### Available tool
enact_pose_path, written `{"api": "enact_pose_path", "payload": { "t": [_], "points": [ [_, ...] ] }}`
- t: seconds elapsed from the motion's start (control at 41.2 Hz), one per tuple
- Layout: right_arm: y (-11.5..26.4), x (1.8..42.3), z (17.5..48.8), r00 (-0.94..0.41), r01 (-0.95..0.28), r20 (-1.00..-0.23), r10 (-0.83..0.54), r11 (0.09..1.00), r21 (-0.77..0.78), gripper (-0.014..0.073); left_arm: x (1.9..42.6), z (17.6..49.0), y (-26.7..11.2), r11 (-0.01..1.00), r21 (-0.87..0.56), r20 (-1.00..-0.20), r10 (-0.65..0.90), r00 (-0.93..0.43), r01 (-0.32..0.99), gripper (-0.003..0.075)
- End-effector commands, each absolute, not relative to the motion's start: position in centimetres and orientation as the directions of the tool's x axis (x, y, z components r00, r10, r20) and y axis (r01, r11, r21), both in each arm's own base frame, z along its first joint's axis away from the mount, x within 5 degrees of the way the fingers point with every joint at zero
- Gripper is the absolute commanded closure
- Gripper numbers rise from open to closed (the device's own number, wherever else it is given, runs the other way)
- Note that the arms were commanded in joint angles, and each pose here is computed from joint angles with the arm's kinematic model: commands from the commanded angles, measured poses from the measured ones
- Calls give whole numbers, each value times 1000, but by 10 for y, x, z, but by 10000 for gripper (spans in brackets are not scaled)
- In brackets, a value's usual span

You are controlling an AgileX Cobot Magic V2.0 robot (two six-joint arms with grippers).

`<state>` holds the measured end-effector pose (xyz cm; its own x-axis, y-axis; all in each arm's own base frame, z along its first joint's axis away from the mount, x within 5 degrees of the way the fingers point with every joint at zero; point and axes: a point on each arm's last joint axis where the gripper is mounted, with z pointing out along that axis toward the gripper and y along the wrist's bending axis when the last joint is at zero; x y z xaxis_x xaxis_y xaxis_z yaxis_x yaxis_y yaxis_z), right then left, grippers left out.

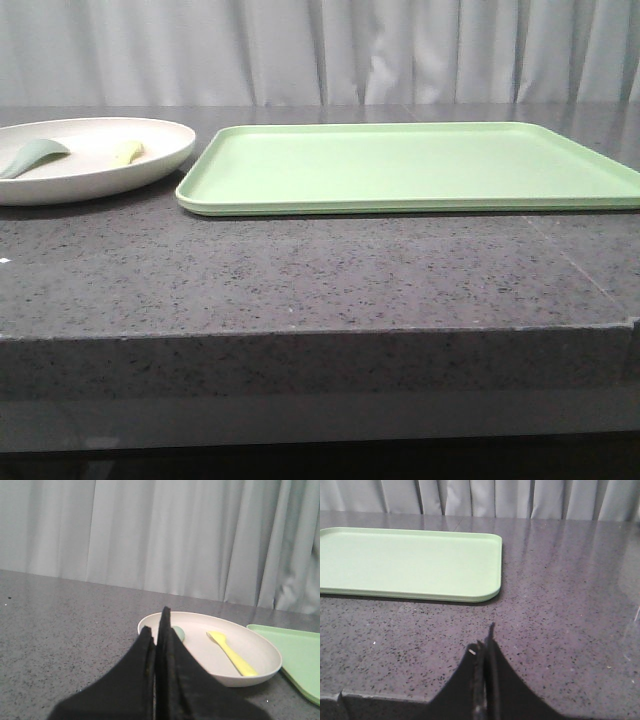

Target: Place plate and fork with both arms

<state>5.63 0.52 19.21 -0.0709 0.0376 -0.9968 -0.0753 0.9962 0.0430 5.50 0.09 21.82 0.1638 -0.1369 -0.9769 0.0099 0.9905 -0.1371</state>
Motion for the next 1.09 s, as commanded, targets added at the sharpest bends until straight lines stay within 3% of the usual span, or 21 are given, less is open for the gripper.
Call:
{"api": "enact_pose_path", "payload": {
  "t": [0.0, 0.437, 0.68, 0.923, 1.068],
  "points": [
    [3, 55, 204, 61, -60, -997, 37, 998, 33, 644, 51, 228, 2, 989, -146, -947, -145, 286, 19, 738],
    [1, 49, 238, 248, -48, -968, 48, 998, 37, 644, 45, 247, 3, 988, -148, -889, -146, 433, 29, 738],
    [1, 35, 279, 327, -60, -943, 53, 998, 35, 644, 38, 288, 2, 994, -107, -859, -109, 500, 33, 738],
    [4, 32, 321, 215, -89, -976, 45, 996, 26, 653, 61, 332, 1, 997, -78, -953, -79, 291, 15, 738],
    [7, 49, 349, 68, -105, -997, 31, 994, 24, 653, 84, 345, 0, 997, -76, -990, -76, 117, 4, 738]
  ]
}}
